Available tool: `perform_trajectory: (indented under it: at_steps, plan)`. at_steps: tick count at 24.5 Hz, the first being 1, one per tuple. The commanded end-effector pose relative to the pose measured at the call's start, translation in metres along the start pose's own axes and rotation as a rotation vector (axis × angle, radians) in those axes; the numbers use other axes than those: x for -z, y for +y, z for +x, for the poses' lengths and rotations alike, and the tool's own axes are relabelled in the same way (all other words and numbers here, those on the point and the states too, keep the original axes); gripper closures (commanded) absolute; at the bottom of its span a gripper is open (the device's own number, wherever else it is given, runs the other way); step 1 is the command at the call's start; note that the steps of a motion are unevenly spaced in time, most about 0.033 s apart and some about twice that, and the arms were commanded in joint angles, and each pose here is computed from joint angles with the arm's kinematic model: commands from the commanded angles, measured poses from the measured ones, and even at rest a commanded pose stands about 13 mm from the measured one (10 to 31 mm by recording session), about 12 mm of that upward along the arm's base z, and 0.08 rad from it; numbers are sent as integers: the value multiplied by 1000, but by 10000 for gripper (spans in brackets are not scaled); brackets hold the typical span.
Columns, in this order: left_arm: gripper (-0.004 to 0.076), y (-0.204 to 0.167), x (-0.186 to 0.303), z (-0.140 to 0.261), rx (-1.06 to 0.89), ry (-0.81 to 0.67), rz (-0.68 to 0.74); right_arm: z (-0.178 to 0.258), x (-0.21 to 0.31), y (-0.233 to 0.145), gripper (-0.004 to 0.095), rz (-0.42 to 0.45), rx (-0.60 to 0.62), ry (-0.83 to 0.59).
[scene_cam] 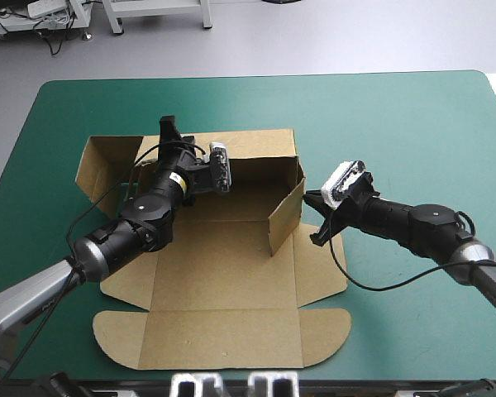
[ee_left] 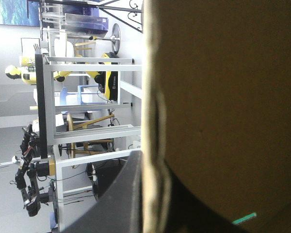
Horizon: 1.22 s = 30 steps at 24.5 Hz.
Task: Fold the box
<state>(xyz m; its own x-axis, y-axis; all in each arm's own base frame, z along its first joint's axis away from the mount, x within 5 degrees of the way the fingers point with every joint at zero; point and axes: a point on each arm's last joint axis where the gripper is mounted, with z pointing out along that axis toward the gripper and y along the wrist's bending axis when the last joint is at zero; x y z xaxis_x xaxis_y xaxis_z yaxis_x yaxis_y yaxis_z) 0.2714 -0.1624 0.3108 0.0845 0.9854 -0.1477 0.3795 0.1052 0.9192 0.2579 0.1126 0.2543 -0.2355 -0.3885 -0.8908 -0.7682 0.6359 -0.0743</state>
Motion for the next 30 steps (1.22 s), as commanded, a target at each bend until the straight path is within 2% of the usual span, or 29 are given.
perform_trajectory:
  at_steps: [1,2,4,8,11,13,18,22,25,30]
  plan:
    - [734,16,11,0,27,-20,-42,-26,17,3,621,-10,48,-75]
    - [734,16,11,-1,26,-29,-41,-27,19,5,405,-22,45,-70]
    - [734,16,11,-1,29,-31,-39,-25,17,7,212,-55,42,-67]
    - [734,14,11,-2,50,-30,-18,-23,8,5,212,-74,-27,-79]
    - [734,7,16,-11,2,-38,16,-30,1,16,212,-86,-6,-115]
    - [733,2,19,-19,-28,-29,25,-32,-3,18,212,-32,-21,-99]
    - [724,-5,18,-22,-52,29,37,-43,-4,15,212,16,-59,-121]
    - [709,-1,16,-23,53,83,78,-54,-2,8,212,65,-50,-140]
    - [709,5,18,-28,129,70,101,-57,-1,7,212,69,-67,-146]
    - [711,0,19,-28,92,76,161,-55,-1,9,212,49,-78,-115]
